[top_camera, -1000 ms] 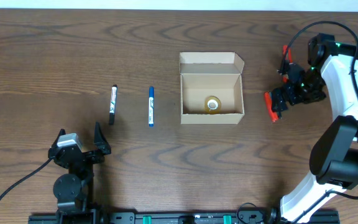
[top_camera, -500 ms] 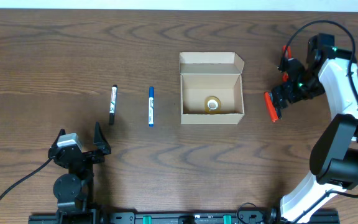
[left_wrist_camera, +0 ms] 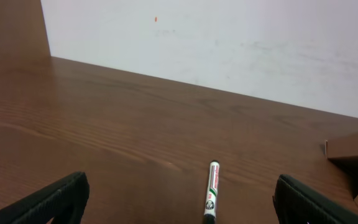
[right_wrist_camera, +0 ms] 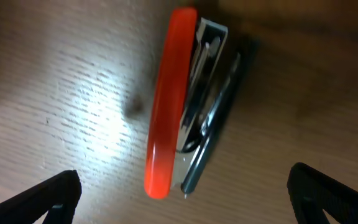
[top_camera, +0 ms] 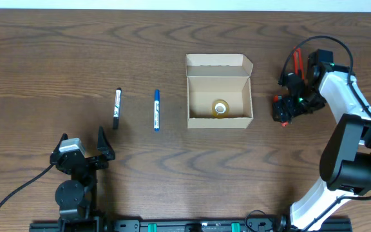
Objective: Pack container
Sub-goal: 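Lower the right gripper and grasp the red stapler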
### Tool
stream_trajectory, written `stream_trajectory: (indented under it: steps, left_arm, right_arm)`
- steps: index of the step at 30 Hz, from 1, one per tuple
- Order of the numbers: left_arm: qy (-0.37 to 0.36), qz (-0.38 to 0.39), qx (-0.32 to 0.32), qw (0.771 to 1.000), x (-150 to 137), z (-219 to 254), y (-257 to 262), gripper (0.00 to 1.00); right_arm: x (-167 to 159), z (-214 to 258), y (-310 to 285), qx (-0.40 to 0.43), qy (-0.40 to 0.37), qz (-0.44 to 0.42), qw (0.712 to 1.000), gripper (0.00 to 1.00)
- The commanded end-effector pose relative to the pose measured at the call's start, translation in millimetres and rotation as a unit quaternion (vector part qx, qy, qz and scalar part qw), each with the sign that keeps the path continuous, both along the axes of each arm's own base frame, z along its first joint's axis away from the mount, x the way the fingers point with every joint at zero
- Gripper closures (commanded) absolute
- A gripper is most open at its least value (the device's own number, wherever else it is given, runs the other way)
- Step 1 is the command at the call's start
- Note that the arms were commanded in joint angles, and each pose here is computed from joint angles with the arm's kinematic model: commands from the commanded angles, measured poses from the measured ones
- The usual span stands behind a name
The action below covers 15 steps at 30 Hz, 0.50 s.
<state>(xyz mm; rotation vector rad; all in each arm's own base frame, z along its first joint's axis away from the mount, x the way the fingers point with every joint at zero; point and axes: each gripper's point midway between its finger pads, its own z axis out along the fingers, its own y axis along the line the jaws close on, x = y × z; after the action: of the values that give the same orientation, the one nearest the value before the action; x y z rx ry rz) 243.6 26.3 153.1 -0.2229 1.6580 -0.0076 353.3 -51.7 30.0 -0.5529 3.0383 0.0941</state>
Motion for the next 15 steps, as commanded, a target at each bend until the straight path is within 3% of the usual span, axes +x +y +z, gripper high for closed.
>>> stream_trajectory:
  steps: [1,15]
  left_arm:
    - [0.029,0.0,-0.002,1.0,-1.5,-17.7,0.2,0.05]
    - [0.029,0.0,-0.002,1.0,-1.5,-17.8,0.2,0.05]
  right_arm:
    - [0.2,-6.7,7.6,0.016,0.005,-0.002,1.0,0.01]
    - [-5.8,-34.2,13.1,0.02,0.043,-0.007,0.999,0.01]
